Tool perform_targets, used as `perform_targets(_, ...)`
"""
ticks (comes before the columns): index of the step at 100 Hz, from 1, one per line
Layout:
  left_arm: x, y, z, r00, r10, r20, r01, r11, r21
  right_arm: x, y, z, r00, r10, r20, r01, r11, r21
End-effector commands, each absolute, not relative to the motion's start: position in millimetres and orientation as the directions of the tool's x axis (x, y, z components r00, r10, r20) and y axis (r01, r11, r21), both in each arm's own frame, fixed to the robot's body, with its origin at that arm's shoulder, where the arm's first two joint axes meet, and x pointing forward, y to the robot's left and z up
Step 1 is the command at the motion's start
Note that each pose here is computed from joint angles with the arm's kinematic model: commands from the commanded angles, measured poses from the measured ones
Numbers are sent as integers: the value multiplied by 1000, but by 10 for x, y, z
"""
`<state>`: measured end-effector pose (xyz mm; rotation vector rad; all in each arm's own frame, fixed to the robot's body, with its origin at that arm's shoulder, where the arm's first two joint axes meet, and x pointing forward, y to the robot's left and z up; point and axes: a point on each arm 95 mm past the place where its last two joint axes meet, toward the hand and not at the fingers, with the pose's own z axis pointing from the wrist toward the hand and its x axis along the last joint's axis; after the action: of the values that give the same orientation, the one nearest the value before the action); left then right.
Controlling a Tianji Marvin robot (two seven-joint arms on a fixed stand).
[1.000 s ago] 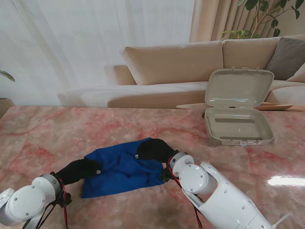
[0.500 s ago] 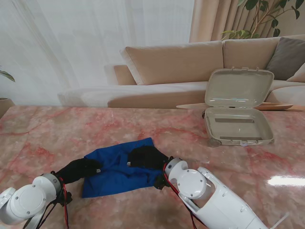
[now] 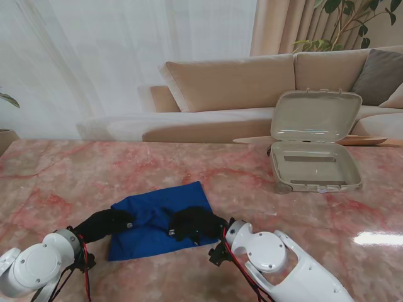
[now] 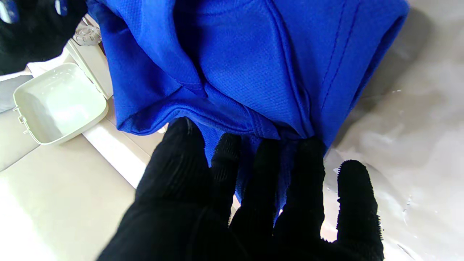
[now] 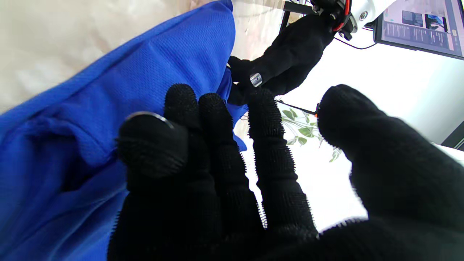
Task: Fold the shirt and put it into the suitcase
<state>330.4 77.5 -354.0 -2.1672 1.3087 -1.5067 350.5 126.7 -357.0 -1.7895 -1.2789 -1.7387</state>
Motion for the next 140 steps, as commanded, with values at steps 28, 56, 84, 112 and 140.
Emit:
perform_targets(28, 3242, 789, -3653, 128, -747, 653, -569, -594, -569, 3508, 1175, -3527, -149, 372, 916, 748, -563, 351)
perform_targets(56, 3257, 800, -3648, 130, -744, 655, -561, -600, -571, 3698, 1257, -3250, -194, 416, 889, 579, -682, 445)
perform_targets(84, 3272, 802, -3650, 132, -740, 660, -549, -609, -573, 3810, 1398, -3326, -233, 461, 856, 564, -653, 505)
perform_targets(112, 3277, 795, -3658, 139, -735, 664, -543, -617, -570, 3823, 1492, -3415, -253, 451, 856, 613, -610, 503)
perform_targets(140, 3289, 792, -3664, 144, -729, 669, -533, -627, -568, 3824, 1669, -3530, -252, 435, 864, 655, -581, 483)
